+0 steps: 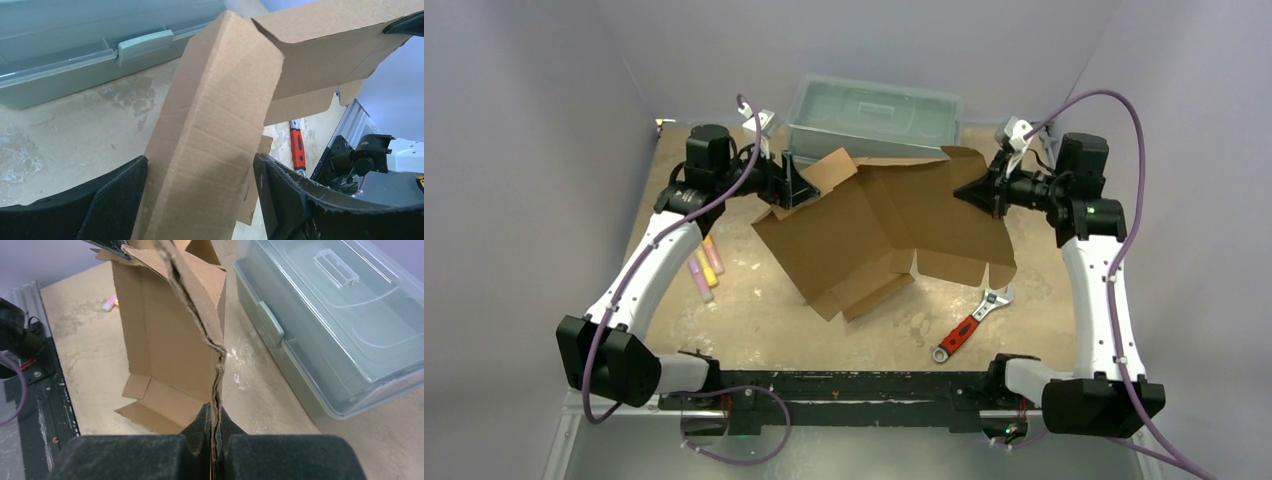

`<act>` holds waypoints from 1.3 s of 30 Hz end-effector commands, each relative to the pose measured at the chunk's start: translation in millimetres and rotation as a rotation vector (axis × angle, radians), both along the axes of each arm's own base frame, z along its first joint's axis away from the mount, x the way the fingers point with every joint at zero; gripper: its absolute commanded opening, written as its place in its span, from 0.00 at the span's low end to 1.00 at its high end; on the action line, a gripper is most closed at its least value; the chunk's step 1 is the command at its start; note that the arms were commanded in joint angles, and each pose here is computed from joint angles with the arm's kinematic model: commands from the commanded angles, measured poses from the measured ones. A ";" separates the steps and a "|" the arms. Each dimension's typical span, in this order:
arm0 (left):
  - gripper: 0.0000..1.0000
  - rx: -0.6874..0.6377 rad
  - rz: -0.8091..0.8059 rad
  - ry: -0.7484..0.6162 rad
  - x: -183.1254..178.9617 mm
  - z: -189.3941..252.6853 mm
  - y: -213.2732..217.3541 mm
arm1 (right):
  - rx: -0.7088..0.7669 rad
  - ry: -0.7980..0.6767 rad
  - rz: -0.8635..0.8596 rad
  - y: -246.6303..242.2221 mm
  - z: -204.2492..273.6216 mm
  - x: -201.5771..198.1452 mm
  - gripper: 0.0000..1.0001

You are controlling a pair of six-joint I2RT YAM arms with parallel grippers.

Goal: Fold the paper box

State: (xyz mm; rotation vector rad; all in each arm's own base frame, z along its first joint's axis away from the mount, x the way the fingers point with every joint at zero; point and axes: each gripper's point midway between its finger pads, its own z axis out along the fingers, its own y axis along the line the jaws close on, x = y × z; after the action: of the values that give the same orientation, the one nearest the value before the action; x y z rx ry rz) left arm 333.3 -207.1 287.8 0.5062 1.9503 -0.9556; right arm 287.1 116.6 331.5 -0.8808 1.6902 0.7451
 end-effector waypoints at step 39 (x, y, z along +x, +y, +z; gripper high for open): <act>0.65 -0.445 0.398 0.075 -67.7 -65.7 33.1 | 0.012 -0.035 -0.231 -22.2 -8.1 10.1 0.00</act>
State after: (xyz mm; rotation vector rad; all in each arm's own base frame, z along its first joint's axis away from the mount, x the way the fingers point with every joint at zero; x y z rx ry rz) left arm 264.0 -156.5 187.1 -0.2526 1.8809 -1.0229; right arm 297.7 92.6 307.9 -0.6638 1.7828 0.5793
